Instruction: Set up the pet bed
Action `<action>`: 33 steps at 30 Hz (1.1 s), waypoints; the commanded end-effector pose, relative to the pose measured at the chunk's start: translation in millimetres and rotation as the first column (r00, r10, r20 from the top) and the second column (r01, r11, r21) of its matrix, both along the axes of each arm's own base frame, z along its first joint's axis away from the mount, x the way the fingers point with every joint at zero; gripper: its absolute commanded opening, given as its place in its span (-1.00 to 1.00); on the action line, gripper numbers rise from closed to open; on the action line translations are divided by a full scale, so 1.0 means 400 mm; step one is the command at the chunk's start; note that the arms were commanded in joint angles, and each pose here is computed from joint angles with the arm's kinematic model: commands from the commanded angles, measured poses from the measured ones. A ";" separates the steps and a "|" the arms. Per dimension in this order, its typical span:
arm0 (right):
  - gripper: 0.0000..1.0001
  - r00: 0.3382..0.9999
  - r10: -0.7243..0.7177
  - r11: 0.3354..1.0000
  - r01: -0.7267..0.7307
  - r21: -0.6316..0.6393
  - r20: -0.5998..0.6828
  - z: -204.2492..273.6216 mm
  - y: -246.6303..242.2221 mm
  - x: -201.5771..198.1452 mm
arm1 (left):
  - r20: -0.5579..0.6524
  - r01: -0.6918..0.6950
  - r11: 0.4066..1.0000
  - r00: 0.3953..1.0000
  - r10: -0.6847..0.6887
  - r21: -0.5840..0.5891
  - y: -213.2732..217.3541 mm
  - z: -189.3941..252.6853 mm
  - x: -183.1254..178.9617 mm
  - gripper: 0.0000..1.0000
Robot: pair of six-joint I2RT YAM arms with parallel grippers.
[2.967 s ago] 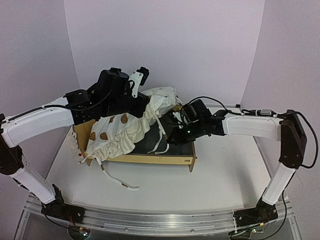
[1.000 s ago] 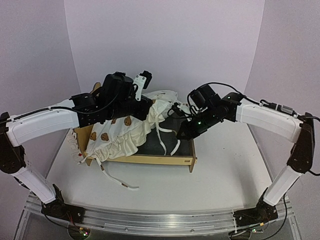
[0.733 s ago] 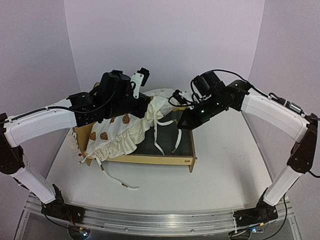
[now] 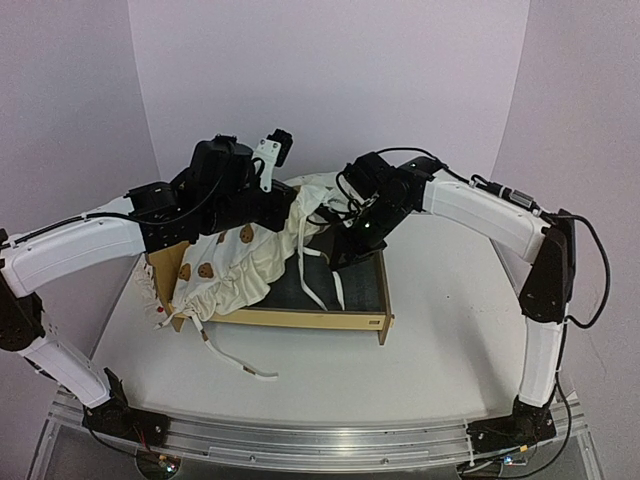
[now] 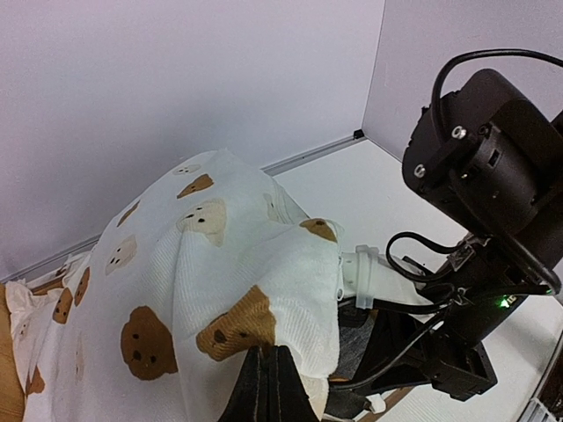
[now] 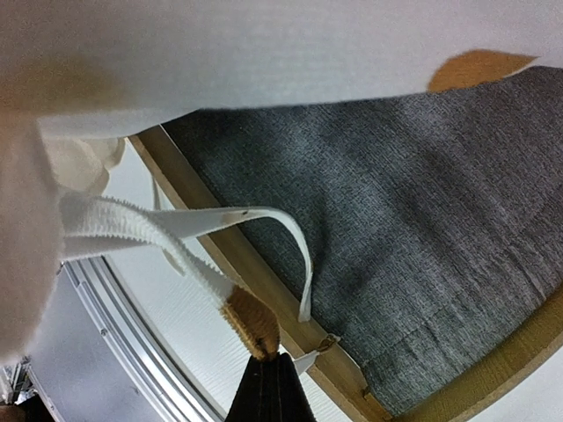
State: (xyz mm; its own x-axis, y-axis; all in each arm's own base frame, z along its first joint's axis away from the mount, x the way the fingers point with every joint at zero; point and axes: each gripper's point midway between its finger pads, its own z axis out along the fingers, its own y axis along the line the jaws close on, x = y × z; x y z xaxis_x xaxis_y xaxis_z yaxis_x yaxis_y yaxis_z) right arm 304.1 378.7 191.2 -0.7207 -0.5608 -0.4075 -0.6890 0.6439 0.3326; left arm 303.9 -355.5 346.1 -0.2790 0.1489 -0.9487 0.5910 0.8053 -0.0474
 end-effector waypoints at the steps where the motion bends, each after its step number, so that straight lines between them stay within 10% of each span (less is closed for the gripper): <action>1: -1.00 0.998 0.051 0.998 -0.050 0.044 -0.042 0.030 0.023 -0.013 | 0.066 -0.011 0.995 0.998 0.018 -0.098 0.023 0.097 -0.005 -1.00; 9: -1.00 0.994 0.088 0.982 -0.075 0.176 -0.069 0.128 0.042 -0.041 | 0.068 -0.014 0.995 0.997 0.021 -0.101 0.025 0.100 -0.004 -1.00; 24: -0.97 0.992 -0.038 0.999 0.038 -0.006 -0.120 -0.109 -0.025 0.092 | 0.063 -0.012 0.995 0.998 0.018 -0.099 0.015 0.086 0.001 -1.00; 33: 0.15 0.973 -0.209 0.971 0.218 -0.097 0.093 -0.065 -0.065 0.216 | 0.072 -0.091 0.993 0.993 0.096 -0.070 0.001 0.071 0.051 -1.00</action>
